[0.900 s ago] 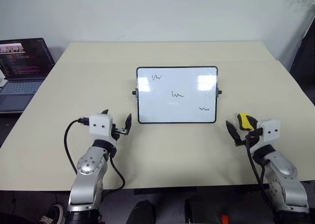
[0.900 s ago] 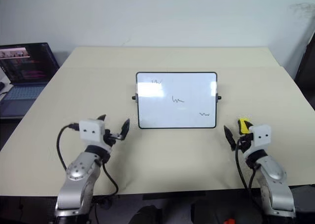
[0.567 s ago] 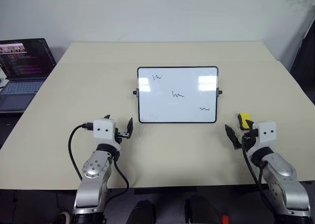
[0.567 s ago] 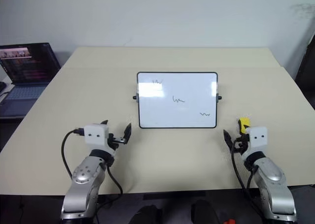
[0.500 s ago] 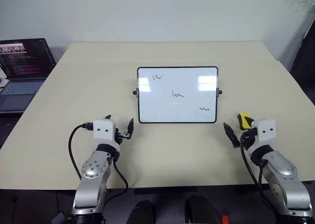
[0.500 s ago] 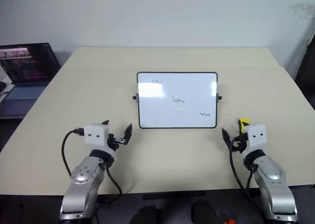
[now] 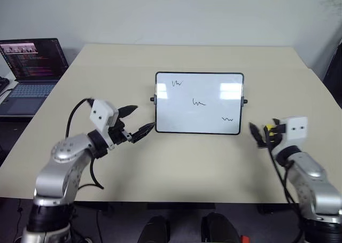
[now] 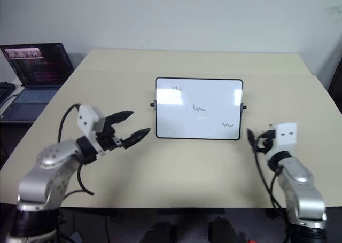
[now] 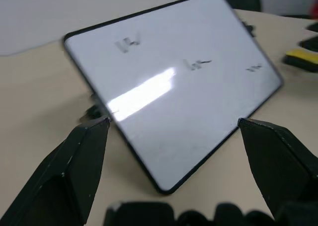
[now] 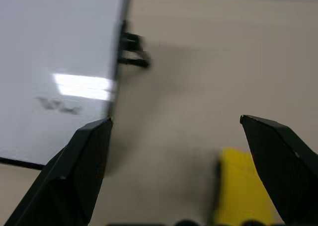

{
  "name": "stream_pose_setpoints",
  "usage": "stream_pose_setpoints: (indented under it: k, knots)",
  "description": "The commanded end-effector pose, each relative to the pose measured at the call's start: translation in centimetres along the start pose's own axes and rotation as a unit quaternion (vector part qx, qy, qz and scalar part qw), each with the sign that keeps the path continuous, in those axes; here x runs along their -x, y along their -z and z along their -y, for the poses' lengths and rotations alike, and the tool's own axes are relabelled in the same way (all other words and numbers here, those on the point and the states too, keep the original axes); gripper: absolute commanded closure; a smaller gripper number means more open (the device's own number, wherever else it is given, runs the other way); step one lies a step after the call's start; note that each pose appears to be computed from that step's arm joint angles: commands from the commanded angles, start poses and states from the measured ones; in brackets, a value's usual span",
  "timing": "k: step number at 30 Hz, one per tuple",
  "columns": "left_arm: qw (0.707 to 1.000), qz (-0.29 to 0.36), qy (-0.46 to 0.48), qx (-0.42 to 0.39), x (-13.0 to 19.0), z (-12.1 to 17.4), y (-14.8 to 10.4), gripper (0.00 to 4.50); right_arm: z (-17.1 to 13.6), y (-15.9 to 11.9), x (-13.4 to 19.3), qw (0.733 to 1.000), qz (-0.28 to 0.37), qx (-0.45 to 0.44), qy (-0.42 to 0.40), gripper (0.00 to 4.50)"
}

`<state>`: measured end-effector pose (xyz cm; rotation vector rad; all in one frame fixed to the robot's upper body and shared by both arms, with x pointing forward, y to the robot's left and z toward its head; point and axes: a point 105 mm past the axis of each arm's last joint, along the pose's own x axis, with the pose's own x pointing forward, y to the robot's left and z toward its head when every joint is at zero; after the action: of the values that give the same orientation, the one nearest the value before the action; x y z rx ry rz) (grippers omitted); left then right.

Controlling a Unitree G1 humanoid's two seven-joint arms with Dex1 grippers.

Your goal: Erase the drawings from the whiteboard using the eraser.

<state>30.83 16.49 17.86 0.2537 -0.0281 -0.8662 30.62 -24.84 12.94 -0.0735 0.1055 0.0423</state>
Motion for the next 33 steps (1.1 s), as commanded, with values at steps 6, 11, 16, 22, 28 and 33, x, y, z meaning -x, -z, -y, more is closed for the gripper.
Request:
stream_pose_setpoints:
  k: [6, 11, 16, 22, 28, 33]
  knots:
    - [0.987, -0.01, 0.149, -0.052, -2.5, 2.9, -1.6, 0.0, 0.7, -0.4, -0.6, 0.998, -0.042, -0.034, 0.015, 0.05]
    - [0.976, -0.005, 0.205, -0.07, -3.3, 4.4, -2.5, 0.0, 0.4, -0.2, -1.8, 0.998, -0.05, -0.044, 0.02, 0.05]
    - [0.976, -0.003, 0.205, -0.077, -3.5, 4.3, -2.7, 0.0, 0.7, 1.0, -2.9, 0.996, -0.064, -0.045, 0.031, 0.05]
    - [0.978, -0.011, 0.195, -0.075, -3.1, 4.2, -2.2, 0.0, 1.6, 1.3, -3.9, 0.995, -0.061, -0.06, 0.044, 0.05]
    - [0.98, -0.016, 0.185, -0.075, -2.8, 3.9, -2.0, 0.0, 1.5, 1.5, -4.8, 0.994, -0.063, -0.075, 0.037, 0.05]
    - [0.98, -0.019, 0.182, -0.074, -2.7, 3.8, -1.9, 0.0, 2.3, 1.5, -5.4, 0.994, -0.061, -0.077, 0.049, 0.05]
